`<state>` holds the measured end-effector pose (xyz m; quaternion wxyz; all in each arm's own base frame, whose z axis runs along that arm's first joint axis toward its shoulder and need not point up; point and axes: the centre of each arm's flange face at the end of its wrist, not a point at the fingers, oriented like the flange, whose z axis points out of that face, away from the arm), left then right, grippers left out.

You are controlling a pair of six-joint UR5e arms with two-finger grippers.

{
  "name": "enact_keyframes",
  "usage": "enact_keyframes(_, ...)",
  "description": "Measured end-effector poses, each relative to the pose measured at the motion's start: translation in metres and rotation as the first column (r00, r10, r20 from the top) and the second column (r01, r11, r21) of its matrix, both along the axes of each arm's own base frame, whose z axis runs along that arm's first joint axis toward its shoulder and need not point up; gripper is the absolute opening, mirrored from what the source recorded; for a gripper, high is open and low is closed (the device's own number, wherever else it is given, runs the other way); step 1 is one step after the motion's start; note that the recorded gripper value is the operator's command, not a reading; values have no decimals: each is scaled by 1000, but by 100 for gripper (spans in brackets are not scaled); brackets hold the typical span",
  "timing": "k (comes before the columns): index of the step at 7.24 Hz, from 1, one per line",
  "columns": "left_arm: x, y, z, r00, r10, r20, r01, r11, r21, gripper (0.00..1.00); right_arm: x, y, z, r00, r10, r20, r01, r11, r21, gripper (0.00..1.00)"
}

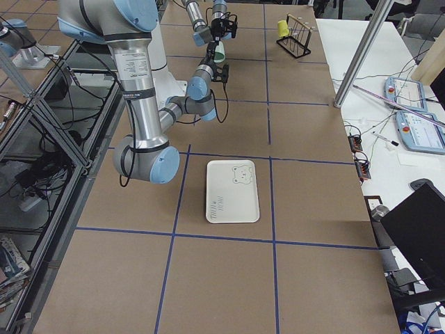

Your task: Left arm grabs green cup and hands to right arm on tray

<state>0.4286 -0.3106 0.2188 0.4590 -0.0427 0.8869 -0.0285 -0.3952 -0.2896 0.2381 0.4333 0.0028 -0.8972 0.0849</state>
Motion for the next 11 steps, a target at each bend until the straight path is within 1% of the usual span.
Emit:
enact_keyframes(4,1,6,-9,999,30,-24,-30,999,-15,36,-4,-3,-12,1000,10,25,-10,1000,1,100)
enact_keyframes(7,6,11,-14,998,46,-32,-47,999,-16,36,-4,-3,-13,1000,10,28,-10,1000,1,95)
enact_keyframes(8,9,12,-15,998,50,-33,-50,999,-16,36,-4,-2,-13,1000,8,29,-8,1000,2,89)
enact_keyframes(9,11,14,-15,998,53,-34,-54,998,-17,36,-4,-2,-13,1000,7,30,-7,1000,2,75)
enact_keyframes(11,14,15,-14,998,57,-34,-58,998,-18,36,-7,2,-13,1000,-3,29,2,1000,2,55)
